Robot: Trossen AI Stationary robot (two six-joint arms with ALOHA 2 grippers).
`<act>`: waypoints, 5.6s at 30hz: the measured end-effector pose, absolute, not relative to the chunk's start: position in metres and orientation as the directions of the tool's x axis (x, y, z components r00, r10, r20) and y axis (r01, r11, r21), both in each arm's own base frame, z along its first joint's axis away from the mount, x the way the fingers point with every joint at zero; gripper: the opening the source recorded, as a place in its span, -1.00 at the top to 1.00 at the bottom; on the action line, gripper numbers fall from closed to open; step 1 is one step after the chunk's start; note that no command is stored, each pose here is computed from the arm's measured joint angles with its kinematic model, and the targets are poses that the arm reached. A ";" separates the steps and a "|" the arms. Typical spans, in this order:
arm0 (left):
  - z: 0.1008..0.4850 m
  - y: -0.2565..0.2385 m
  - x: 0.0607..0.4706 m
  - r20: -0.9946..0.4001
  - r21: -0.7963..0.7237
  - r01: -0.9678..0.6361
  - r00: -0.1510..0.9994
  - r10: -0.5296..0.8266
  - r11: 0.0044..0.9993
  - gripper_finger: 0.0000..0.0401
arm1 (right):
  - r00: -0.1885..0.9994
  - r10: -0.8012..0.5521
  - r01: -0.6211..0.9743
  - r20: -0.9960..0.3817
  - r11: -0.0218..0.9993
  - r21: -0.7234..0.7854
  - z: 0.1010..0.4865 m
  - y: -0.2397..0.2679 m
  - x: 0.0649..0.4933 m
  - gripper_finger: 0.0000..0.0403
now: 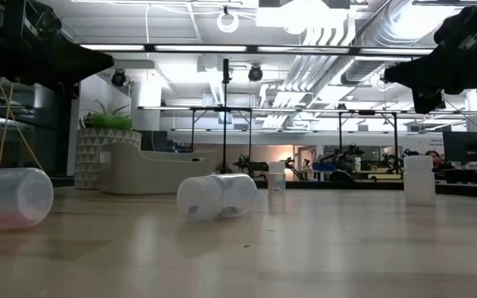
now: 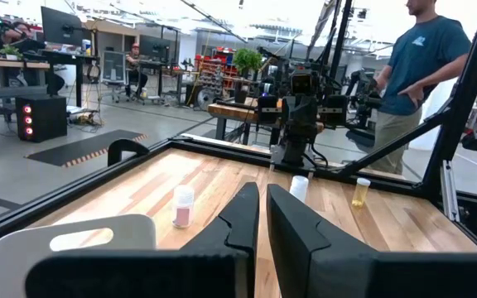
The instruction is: Pick and place pill bottles into a basket
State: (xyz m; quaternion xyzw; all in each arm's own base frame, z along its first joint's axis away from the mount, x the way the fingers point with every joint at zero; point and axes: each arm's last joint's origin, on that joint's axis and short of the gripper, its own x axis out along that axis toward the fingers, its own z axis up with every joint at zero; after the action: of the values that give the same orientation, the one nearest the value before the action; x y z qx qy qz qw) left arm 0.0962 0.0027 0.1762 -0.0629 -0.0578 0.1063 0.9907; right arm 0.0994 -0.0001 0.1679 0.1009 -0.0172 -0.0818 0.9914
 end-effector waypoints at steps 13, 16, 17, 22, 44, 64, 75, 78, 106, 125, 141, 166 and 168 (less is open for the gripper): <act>0.176 0.003 0.096 0.102 -0.137 -0.203 0.971 0.218 0.969 0.68 | 0.986 -0.166 0.159 0.018 0.966 0.203 0.168 0.000 0.099 1.00; 0.176 0.003 0.096 0.101 -0.137 -0.204 0.971 0.218 0.969 0.68 | 0.986 -0.167 0.159 0.021 0.966 0.204 0.168 0.000 0.099 1.00; 0.176 0.003 0.096 0.101 -0.137 -0.204 0.971 0.219 0.969 0.68 | 0.985 -0.172 0.162 0.028 0.965 0.206 0.169 0.000 0.099 1.00; 0.176 0.003 0.096 0.100 -0.139 -0.228 0.965 0.243 0.964 0.68 | 0.970 -0.224 0.154 0.093 0.865 0.477 0.177 -0.002 0.098 1.00; 0.177 0.006 0.095 0.105 -0.254 -0.305 0.935 0.340 0.918 0.68 | 0.938 -0.338 0.224 0.081 0.766 0.602 0.230 -0.005 0.104 0.10; 0.176 0.007 0.095 0.096 -0.253 -0.325 0.929 0.358 0.911 0.68 | 0.567 -0.107 0.383 -0.817 0.912 0.146 0.278 0.015 0.183 -0.05; 0.176 0.008 0.095 0.094 -0.256 -0.355 0.917 0.388 0.899 0.68 | 0.370 -0.063 0.371 -0.927 0.925 0.085 0.238 0.027 0.205 -0.12; 0.176 0.008 0.095 0.093 -0.256 -0.355 0.917 0.389 0.899 0.68 | 0.304 -0.054 0.369 -0.951 0.927 0.066 0.229 0.029 0.209 -0.19; 0.173 0.008 0.095 0.063 -0.246 -0.362 0.920 0.388 0.899 0.68 | 0.065 -0.157 0.370 -0.985 0.921 -0.123 0.175 0.029 0.236 -0.22; 0.173 0.008 0.095 0.064 -0.246 -0.362 0.920 0.388 0.899 0.68 | -0.013 -0.147 0.368 -0.989 0.919 -0.141 0.162 0.030 0.238 -0.05; 0.173 0.008 0.095 0.064 -0.246 -0.362 0.920 0.387 0.899 0.68 | 0.101 -0.095 0.443 -0.990 0.896 -0.040 0.167 0.033 0.251 0.30; 0.173 0.008 0.095 0.064 -0.246 -0.361 0.920 0.387 0.899 0.68 | 0.860 -0.350 0.445 -0.371 0.870 0.211 0.254 -0.050 0.340 0.34; 0.173 0.008 0.095 0.064 -0.246 -0.361 0.920 0.387 0.899 0.68 | 0.854 -0.367 0.461 -0.369 0.862 0.210 0.263 -0.058 0.343 0.34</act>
State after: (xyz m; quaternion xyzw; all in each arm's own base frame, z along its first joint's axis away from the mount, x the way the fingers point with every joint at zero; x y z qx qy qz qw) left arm 0.0949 0.0076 0.1728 -0.1155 -0.0557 0.1922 0.9729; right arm 0.3429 -0.0582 0.2631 0.1472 0.1601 -0.2176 0.9515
